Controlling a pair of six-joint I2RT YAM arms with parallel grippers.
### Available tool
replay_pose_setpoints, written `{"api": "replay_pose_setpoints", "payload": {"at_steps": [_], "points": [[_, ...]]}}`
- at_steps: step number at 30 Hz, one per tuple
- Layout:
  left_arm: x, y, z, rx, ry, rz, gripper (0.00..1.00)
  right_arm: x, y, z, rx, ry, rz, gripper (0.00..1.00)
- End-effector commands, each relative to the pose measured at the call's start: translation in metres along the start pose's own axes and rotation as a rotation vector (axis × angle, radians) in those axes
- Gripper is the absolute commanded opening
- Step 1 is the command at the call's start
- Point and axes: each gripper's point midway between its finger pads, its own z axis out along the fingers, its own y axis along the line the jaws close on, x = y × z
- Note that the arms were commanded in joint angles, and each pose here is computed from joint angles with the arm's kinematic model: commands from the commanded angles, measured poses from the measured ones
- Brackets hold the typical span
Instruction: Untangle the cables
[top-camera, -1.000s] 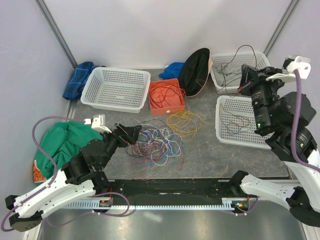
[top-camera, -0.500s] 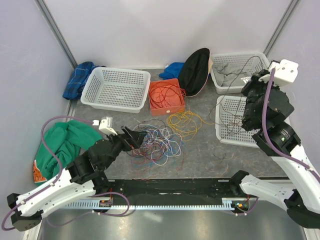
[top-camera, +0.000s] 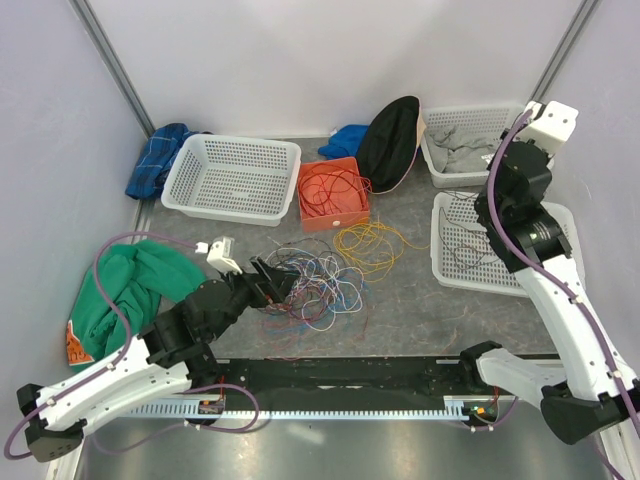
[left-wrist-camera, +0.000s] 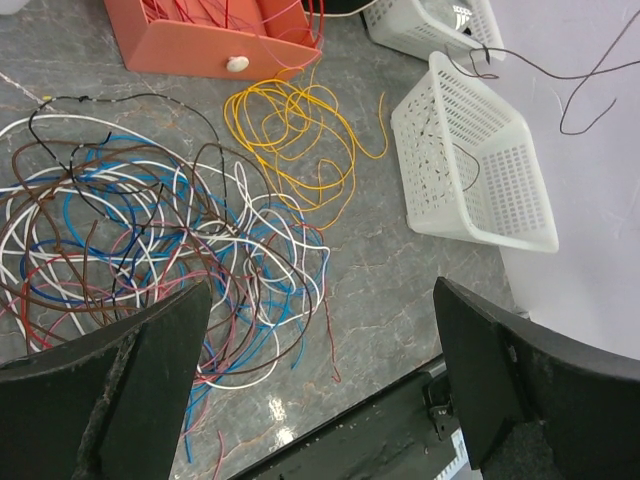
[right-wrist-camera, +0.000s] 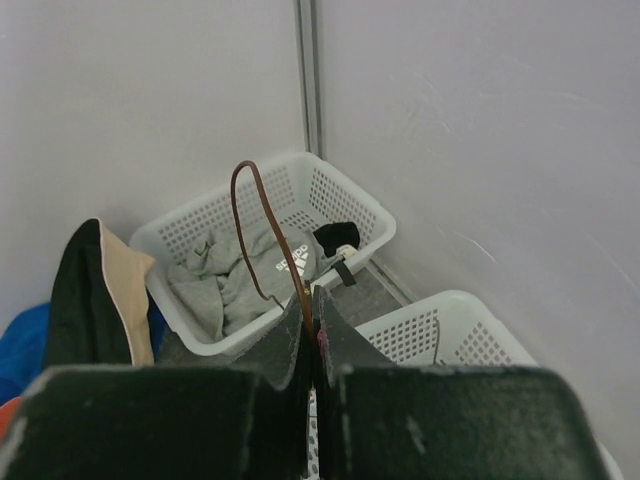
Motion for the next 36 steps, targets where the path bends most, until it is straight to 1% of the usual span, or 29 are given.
{"api": "replay_pose_setpoints", "payload": {"at_steps": [1,7,8,10,11,14,15,16,17,18,20,21,24,26,30,31,34,35,36], "points": [[0.002,-0.002,0.002,0.025,-0.009,-0.05,1.0,0.007,-0.01,0.008,0.03,0.004,0.048,0.0],[0.006,-0.003,0.003,0.032,0.003,-0.04,1.0,0.052,-0.031,0.009,0.055,0.06,0.083,0.0],[0.007,-0.002,0.003,0.031,0.006,-0.038,1.0,0.07,-0.034,0.009,0.059,0.088,0.065,0.0],[0.009,-0.002,0.003,0.034,0.013,-0.039,1.0,0.086,-0.039,0.009,0.071,0.116,0.078,0.0],[0.009,-0.003,0.003,0.038,0.012,-0.04,1.0,0.105,-0.037,0.009,0.061,0.152,0.062,0.0],[0.013,0.0,0.002,0.037,0.024,-0.037,1.0,0.138,-0.034,0.007,0.039,0.226,0.065,0.0],[0.012,0.001,0.002,0.034,0.023,-0.037,1.0,0.145,-0.031,0.005,0.024,0.246,0.065,0.06],[0.013,0.002,0.001,0.034,0.021,-0.04,1.0,0.151,-0.028,0.004,0.011,0.263,0.083,0.33],[0.012,0.003,0.001,0.033,0.015,-0.04,1.0,0.157,-0.028,0.0,-0.005,0.274,0.09,0.44],[0.011,0.005,0.001,0.027,0.007,-0.038,1.0,0.159,-0.022,-0.004,-0.045,0.285,0.118,0.59],[0.008,0.006,0.0,0.025,-0.005,-0.038,1.0,0.155,-0.018,-0.011,-0.092,0.267,0.17,0.68],[0.006,0.007,0.0,0.017,-0.014,-0.033,1.0,0.152,-0.013,-0.014,-0.128,0.264,0.188,0.8],[0.002,0.007,0.003,-0.001,-0.028,-0.009,1.0,0.131,0.0,-0.025,-0.221,0.241,0.22,0.98],[0.0,0.006,0.004,-0.012,-0.031,0.0,1.0,0.121,0.012,-0.034,-0.284,0.248,0.228,0.98],[0.006,0.009,0.013,-0.054,-0.003,0.024,1.0,0.119,0.054,-0.065,-0.495,0.282,0.233,0.97],[0.011,0.012,0.018,-0.076,0.015,0.034,1.0,0.116,0.064,-0.071,-0.547,0.274,0.242,0.97],[0.023,0.019,0.027,-0.125,0.053,0.046,1.0,0.134,0.109,-0.11,-0.799,0.35,0.22,0.93],[0.025,0.022,0.028,-0.145,0.061,0.052,1.0,0.152,0.122,-0.125,-0.877,0.404,0.197,0.92],[0.027,0.027,0.03,-0.174,0.062,0.048,1.0,0.16,0.134,-0.142,-0.943,0.433,0.185,0.91]]}}
